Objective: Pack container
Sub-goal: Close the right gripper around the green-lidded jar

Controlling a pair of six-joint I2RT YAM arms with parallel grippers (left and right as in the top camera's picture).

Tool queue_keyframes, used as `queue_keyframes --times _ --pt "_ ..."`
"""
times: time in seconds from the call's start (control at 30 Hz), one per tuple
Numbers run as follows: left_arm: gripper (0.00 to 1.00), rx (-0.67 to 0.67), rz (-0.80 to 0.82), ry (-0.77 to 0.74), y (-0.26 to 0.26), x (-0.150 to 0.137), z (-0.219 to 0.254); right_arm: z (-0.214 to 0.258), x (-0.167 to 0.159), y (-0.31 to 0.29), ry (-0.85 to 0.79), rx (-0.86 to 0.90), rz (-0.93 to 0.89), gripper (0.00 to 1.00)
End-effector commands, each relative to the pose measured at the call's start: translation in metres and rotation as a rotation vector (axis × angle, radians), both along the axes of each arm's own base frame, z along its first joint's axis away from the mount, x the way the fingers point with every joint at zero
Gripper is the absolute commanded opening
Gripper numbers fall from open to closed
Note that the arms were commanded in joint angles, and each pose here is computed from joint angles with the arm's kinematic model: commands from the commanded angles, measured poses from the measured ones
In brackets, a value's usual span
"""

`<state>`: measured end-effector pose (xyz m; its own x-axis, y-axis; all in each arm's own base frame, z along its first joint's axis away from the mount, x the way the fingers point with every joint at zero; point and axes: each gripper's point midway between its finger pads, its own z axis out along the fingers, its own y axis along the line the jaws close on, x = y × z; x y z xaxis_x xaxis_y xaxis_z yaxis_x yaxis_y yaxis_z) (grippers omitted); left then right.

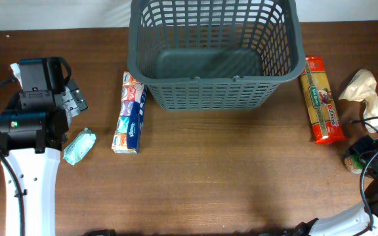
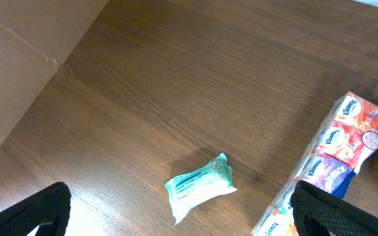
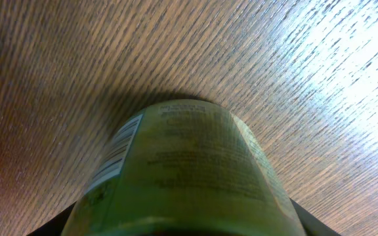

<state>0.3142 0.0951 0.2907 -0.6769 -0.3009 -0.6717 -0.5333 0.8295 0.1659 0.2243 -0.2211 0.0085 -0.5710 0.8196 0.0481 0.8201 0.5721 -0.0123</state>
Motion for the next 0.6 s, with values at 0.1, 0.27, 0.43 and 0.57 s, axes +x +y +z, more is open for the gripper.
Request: queue_keyframes --times 0.1,0.27,0.43,0.57 --pt "1.00 0.008 0.008 -0.029 0.002 -0.003 0.010 -0.002 0.004 0.004 -0.002 0.045 -0.017 0.03" --pt "1.00 0.008 0.008 -0.029 0.002 -0.003 0.010 0.044 0.029 -0.018 -0.063 0.002 -0.015 0.04" --pt "1.00 0.008 0.008 -0.029 0.002 -0.003 0.010 0.144 0.073 -0.042 -0.213 -0.115 0.018 0.04" --pt "1.00 0.008 0.008 -0.029 0.002 -0.003 0.010 0.237 0.115 -0.023 -0.423 -0.158 0.098 0.03"
